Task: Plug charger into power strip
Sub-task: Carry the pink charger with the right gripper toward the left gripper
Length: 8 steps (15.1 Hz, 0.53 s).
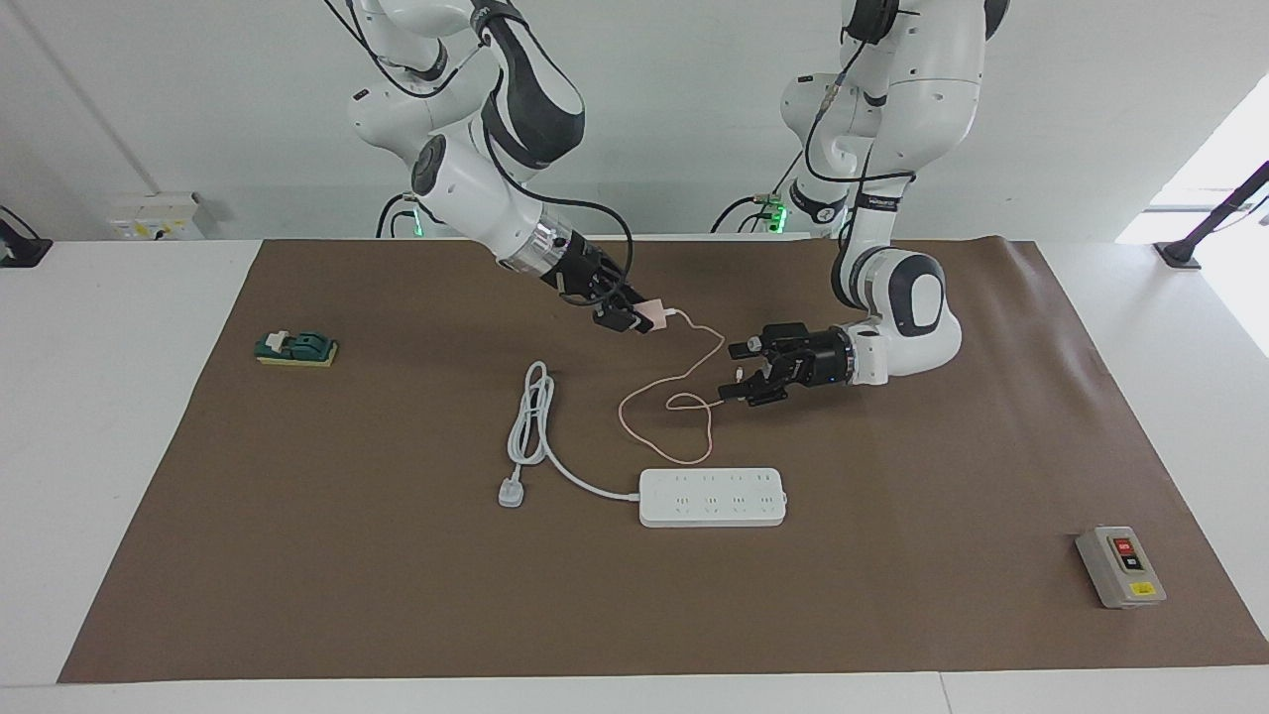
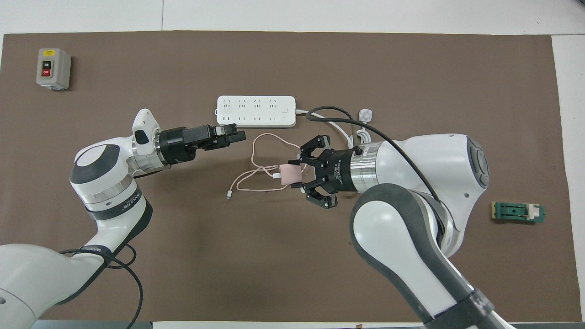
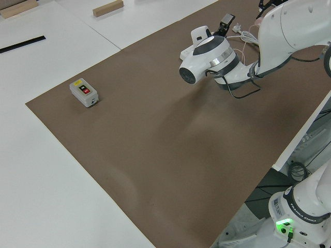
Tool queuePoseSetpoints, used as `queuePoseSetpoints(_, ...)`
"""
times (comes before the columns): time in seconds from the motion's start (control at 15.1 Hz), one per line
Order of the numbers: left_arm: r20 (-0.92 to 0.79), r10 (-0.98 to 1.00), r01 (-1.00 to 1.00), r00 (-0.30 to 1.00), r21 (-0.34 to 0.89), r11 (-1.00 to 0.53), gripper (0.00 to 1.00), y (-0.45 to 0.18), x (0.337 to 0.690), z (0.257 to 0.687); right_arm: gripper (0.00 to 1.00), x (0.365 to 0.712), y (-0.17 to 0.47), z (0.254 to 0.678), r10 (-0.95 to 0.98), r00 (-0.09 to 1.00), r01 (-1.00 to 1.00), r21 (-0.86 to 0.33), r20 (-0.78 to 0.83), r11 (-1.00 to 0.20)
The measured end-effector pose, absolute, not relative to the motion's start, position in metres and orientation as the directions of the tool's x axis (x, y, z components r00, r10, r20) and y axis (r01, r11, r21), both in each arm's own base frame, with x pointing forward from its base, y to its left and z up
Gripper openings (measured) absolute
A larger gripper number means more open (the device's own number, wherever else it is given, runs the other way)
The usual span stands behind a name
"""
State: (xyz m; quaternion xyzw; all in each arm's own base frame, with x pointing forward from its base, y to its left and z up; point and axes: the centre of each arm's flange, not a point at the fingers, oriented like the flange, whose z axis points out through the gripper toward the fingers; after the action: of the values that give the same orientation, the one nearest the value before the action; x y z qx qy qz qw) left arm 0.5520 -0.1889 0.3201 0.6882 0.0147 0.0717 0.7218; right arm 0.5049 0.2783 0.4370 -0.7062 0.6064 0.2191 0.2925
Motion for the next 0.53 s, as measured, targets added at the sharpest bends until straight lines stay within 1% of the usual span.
queuePoseSetpoints(0.2, 0.083, 0.124, -0.089, 0.989, 0.995, 0.043, 1.0, -0.188, 0.548, 0.326, 0.47, 0.5, 0.283, 0.425, -0.744, 0.165, -0.984, -0.157, -0.647, -0.081)
queuePoseSetpoints(0.53, 0.072, 0.123, -0.078, 0.99, 0.996, 0.041, 1.0, -0.187, 0.544, 0.322, 0.47, 0.495, 0.292, 0.422, -0.746, 0.177, -0.982, -0.166, -0.641, -0.09)
